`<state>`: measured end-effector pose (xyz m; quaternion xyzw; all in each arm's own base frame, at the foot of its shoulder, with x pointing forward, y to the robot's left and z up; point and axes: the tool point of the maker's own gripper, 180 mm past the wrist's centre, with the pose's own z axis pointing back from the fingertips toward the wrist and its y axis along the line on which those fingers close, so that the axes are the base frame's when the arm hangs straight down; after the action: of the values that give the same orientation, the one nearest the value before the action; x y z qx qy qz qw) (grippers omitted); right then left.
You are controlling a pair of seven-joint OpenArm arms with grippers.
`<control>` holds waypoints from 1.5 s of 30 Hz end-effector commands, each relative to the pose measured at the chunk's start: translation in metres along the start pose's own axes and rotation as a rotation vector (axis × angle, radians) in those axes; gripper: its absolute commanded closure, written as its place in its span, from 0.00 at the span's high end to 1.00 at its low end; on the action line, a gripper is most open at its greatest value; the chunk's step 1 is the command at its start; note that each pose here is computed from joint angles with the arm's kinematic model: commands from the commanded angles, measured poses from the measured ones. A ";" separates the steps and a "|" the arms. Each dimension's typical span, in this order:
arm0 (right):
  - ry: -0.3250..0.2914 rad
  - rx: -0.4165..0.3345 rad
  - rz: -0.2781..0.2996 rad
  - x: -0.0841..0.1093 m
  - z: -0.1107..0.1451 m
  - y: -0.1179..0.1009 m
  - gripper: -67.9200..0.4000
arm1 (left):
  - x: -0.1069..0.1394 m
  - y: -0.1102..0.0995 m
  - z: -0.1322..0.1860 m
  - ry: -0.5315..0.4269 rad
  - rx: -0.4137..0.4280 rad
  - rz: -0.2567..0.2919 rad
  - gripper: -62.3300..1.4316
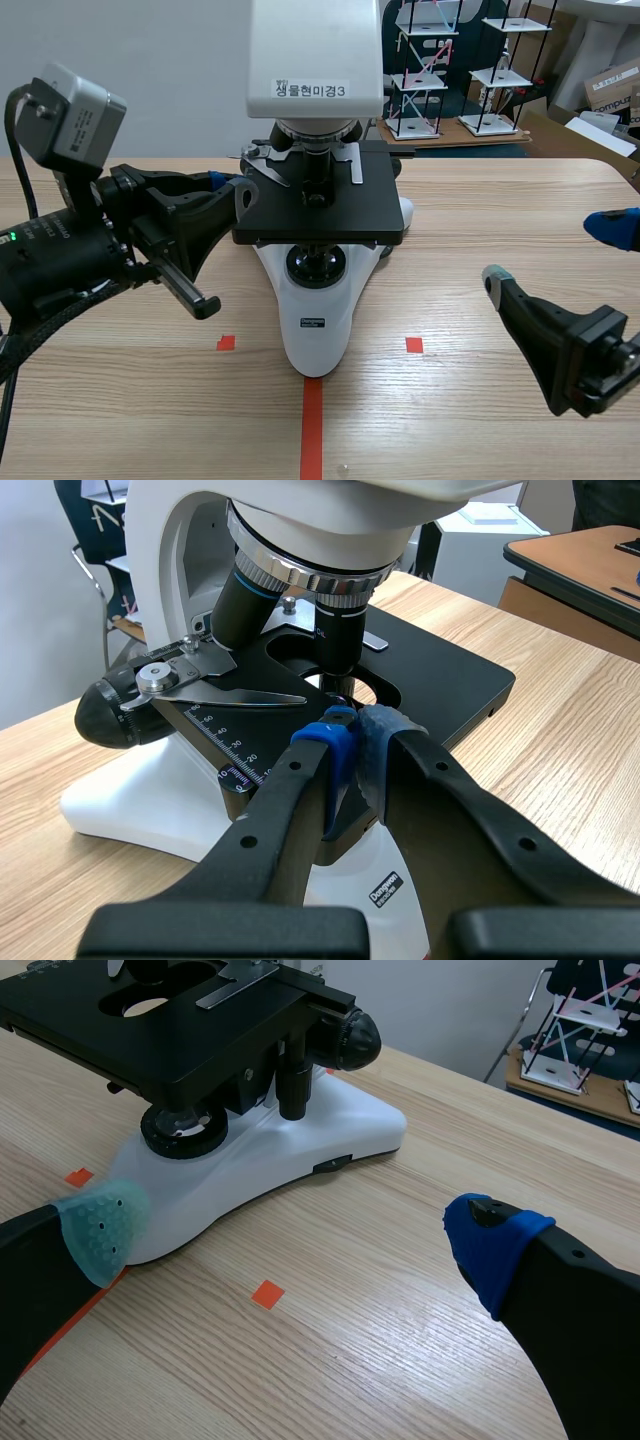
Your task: Return to the home posture
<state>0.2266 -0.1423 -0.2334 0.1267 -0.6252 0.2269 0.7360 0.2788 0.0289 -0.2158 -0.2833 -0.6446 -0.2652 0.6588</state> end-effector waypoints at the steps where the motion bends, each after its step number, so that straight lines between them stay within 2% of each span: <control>1: -0.035 0.011 0.007 0.011 -0.001 0.001 0.96 | 0.012 -0.001 -0.003 -0.039 -0.005 -0.004 0.06; 36: -0.035 0.010 0.007 0.011 -0.001 0.001 0.96 | 0.009 -0.001 0.001 -0.029 -0.001 0.000 0.07; 37: -0.034 0.010 0.007 0.011 -0.001 0.001 0.96 | 0.007 0.000 0.003 -0.023 0.006 0.004 0.09; 39: -0.035 0.011 0.007 0.011 -0.001 0.001 0.96 | 0.003 0.003 0.011 -0.020 0.027 0.015 0.20; 45: -0.034 0.011 0.007 0.011 -0.001 0.001 0.96 | 0.001 0.009 0.048 -0.087 0.098 0.064 0.66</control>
<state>0.2266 -0.1423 -0.2334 0.1267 -0.6251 0.2271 0.7359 0.2565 0.0702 -0.2211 -0.2751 -0.6686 -0.2067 0.6592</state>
